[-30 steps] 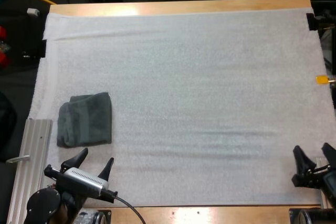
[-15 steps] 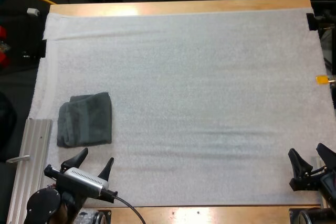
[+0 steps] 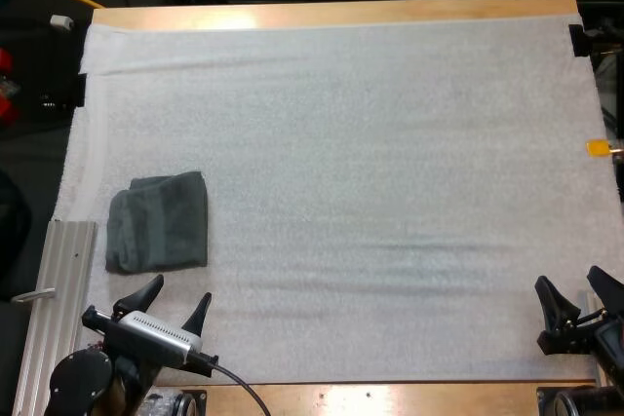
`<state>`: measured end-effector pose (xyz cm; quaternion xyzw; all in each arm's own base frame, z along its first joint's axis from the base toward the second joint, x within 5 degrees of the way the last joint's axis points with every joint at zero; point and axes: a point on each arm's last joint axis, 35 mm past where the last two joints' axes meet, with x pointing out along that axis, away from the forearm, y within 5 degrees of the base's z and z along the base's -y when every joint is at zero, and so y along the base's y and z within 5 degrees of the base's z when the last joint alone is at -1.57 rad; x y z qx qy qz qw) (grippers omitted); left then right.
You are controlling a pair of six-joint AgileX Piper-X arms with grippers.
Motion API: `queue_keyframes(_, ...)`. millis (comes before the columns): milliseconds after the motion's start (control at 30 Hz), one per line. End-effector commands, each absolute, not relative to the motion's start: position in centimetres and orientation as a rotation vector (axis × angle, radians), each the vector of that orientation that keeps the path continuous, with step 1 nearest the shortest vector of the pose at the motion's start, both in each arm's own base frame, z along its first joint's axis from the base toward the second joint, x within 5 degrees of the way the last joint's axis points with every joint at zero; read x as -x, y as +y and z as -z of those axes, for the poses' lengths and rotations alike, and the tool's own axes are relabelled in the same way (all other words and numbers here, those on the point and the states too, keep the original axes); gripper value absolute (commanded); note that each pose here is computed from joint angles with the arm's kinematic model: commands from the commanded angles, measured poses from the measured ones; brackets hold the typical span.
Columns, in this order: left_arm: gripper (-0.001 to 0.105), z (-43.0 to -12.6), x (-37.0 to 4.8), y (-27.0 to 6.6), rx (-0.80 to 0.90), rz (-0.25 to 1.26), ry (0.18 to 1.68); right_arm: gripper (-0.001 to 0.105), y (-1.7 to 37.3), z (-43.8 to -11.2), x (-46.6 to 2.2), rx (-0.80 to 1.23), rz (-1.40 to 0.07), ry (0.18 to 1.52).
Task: Pick towel from pile, fold and stack
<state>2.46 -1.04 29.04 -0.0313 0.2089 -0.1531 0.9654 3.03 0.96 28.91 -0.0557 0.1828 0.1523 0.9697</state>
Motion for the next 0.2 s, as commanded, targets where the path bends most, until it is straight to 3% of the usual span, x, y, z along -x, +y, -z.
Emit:
queue_keyframes(0,0.059,-29.08,-2.78,-1.05,0.075,0.304,0.427,0.069,0.98,-28.98,-3.20,0.116,-0.308,0.376)
queue_keyframes(167,0.059,-29.08,-2.78,-1.06,0.075,0.306,0.427,0.069,0.98,-28.98,-3.20,0.116,-0.308,0.376)
